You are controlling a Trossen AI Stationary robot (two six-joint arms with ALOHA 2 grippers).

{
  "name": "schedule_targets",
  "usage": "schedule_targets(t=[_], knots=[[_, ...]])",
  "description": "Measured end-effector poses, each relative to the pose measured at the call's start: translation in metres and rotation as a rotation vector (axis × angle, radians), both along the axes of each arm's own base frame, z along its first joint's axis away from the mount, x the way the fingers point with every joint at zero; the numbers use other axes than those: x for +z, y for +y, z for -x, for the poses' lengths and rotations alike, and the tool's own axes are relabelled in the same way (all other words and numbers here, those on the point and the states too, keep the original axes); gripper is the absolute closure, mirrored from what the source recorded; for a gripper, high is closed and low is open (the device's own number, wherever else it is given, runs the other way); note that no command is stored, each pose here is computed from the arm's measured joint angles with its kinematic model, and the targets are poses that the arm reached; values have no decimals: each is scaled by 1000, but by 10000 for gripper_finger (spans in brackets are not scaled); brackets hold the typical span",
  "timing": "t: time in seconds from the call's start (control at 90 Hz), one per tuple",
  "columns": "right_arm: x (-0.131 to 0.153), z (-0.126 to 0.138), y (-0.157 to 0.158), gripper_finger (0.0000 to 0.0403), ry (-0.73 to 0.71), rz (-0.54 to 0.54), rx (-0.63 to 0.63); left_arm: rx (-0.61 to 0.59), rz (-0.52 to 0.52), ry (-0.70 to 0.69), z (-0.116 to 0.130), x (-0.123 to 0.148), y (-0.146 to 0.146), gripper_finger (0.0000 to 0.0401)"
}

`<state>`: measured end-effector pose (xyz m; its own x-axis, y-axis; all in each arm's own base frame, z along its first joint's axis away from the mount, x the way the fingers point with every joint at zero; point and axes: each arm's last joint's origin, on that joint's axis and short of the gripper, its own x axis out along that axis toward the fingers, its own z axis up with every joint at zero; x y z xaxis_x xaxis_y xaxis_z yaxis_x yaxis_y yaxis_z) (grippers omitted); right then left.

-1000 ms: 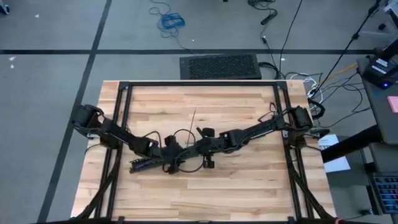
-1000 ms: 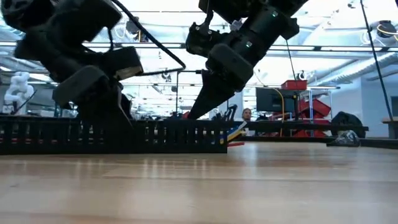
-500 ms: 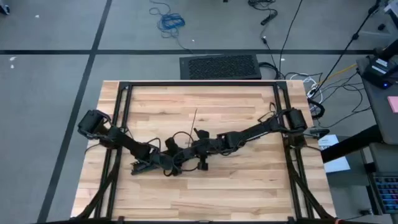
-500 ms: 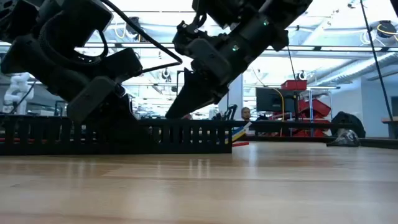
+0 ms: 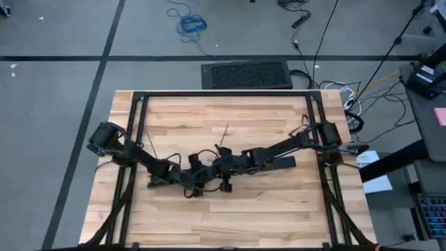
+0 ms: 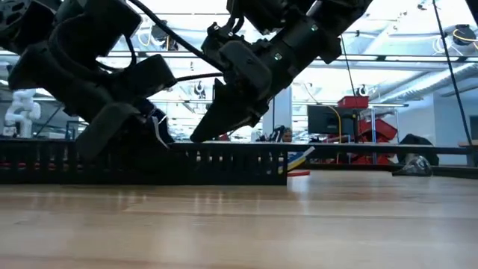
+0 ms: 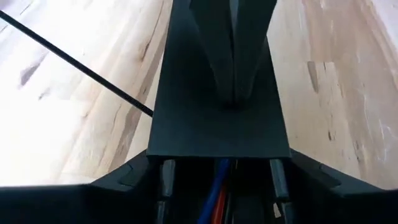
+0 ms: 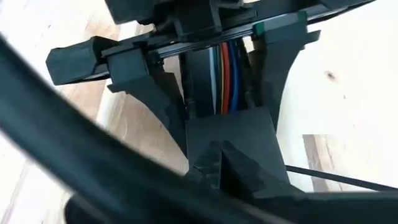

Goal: Ziptie cables
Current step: Close the black cable duct

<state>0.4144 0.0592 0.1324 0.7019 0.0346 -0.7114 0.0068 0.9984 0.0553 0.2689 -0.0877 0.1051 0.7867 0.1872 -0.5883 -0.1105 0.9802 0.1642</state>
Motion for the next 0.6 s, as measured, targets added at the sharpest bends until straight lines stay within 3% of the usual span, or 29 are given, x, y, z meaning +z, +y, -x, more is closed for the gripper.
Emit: schedule_targets(t=[0.278,0.6], knots=[[0,-1,-2,403,-4,5,-11,14,-5,27,4,5,2,87],[0,0,-2,403,0,3,-8,87,40,86,19,9,-3,80]])
